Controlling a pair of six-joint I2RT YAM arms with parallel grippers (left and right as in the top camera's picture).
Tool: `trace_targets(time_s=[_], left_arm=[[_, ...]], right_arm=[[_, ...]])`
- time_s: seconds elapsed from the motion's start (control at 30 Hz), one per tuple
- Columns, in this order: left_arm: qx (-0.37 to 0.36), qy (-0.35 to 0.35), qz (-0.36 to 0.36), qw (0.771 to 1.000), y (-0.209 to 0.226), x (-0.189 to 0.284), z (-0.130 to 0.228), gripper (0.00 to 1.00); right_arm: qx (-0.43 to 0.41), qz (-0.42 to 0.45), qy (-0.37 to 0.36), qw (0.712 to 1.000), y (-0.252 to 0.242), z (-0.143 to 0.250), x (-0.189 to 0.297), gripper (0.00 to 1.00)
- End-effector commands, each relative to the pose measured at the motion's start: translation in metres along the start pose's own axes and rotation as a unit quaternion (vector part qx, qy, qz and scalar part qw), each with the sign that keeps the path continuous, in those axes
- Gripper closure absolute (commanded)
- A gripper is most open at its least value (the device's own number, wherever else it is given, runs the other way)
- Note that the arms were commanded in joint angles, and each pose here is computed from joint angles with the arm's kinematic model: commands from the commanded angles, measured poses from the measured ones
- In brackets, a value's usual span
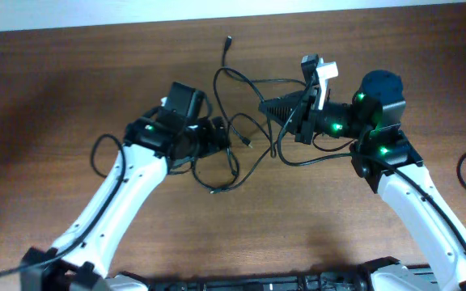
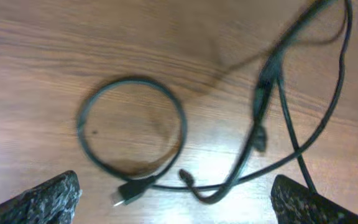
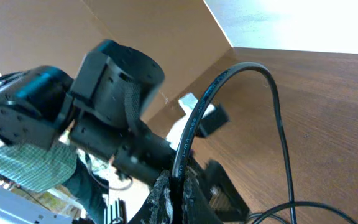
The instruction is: Untangle cables
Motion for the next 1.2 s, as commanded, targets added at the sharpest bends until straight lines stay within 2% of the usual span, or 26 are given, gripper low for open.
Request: trace_targets(time_s=[0.0,0.1,0.13,0.27,0.3,0.4,0.43,0.47,0.53,0.57,0.6,0.63,0.67,0.8,0.9,1.03,1.07,1.13,1.17], left_arm=[[-0.033,0.043,-0.012,0.998,-0.013,-0.039,0.018,0.01],[-0.044,0.091,-0.036,0.994,-0.012,-0.085,0.034,0.01],[-0.043,0.117,-0.051,0.991,-0.005,-0.103,0.044,0.0],[-0.038,0.154,-0.076,0.984,0.008,-0.127,0.059,0.01],[-0.038,0.154,-0.078,0.984,0.009,-0.128,0.059,0.01],[-0.05,0.122,-0.13,0.983,0.029,-0.125,0.043,0.01],[-0.057,0.125,-0.117,0.984,0.03,-0.122,0.039,0.01],[-0.07,0.122,-0.075,0.987,0.025,-0.112,0.029,0.01],[-0.143,0.094,0.048,0.984,-0.009,-0.093,0.012,0.01],[-0.205,0.07,0.127,0.968,-0.036,-0.079,0.007,0.01],[-0.287,0.039,0.214,0.933,-0.068,-0.061,0.007,0.01],[-0.363,0.015,0.258,0.895,-0.09,-0.052,0.013,0.01],[-0.397,-0.001,0.242,0.885,-0.099,-0.057,0.014,0.01],[-0.465,-0.036,0.212,0.859,-0.141,-0.082,0.033,0.01],[-0.497,-0.056,0.137,0.855,-0.15,-0.116,0.041,0.01],[-0.508,-0.067,0.139,0.847,-0.161,-0.15,0.049,0.01],[-0.508,-0.076,0.134,0.848,-0.161,-0.163,0.046,0.22],[-0.502,-0.094,0.094,0.855,-0.152,-0.164,0.032,0.89],[-0.495,-0.11,0.072,0.859,-0.147,-0.158,0.019,1.0]], right_arm=[[0.022,0.002,-0.021,1.0,0.01,-0.015,0.006,0.96],[0.009,0.018,-0.066,0.998,0.002,-0.041,0.028,0.96],[0.003,0.026,-0.101,0.995,0.0,-0.06,0.046,0.96],[0.0,0.076,-0.207,0.975,-0.012,-0.113,0.119,0.96],[-0.015,0.091,-0.218,0.972,-0.02,-0.115,0.134,0.96],[-0.04,0.104,-0.204,0.973,-0.032,-0.106,0.141,0.96],[-0.042,0.107,-0.202,0.973,-0.034,-0.104,0.141,0.96],[-0.046,0.11,-0.198,0.973,-0.037,-0.102,0.14,0.96],[-0.041,0.114,-0.195,0.973,-0.039,-0.101,0.14,0.96],[-0.039,0.115,-0.194,0.973,-0.039,-0.1,0.14,0.96],[-0.041,0.115,-0.194,0.973,-0.04,-0.1,0.14,0.96],[-0.042,0.116,-0.194,0.973,-0.04,-0.099,0.14,0.96],[-0.042,0.116,-0.193,0.973,-0.04,-0.099,0.14,0.96],[-0.044,0.116,-0.193,0.973,-0.04,-0.099,0.14,0.96],[-0.048,0.116,-0.191,0.973,-0.041,-0.098,0.139,0.96],[-0.049,0.11,-0.185,0.975,-0.039,-0.096,0.138,0.96],[-0.053,0.106,-0.18,0.977,-0.039,-0.094,0.137,0.96],[-0.064,0.108,-0.174,0.977,-0.041,-0.091,0.137,0.96],[-0.057,0.112,-0.17,0.977,-0.043,-0.088,0.136,0.96]])
Point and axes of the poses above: each gripper's point midway between its finger pads, its own x axis back along the fingers, its own y axis along the line the jaws close on, z = x × y, the point moved 2 cm from there along x, back along the fingers, and after that the axes turned 10 degrees about -x, right-handed, at the moved point
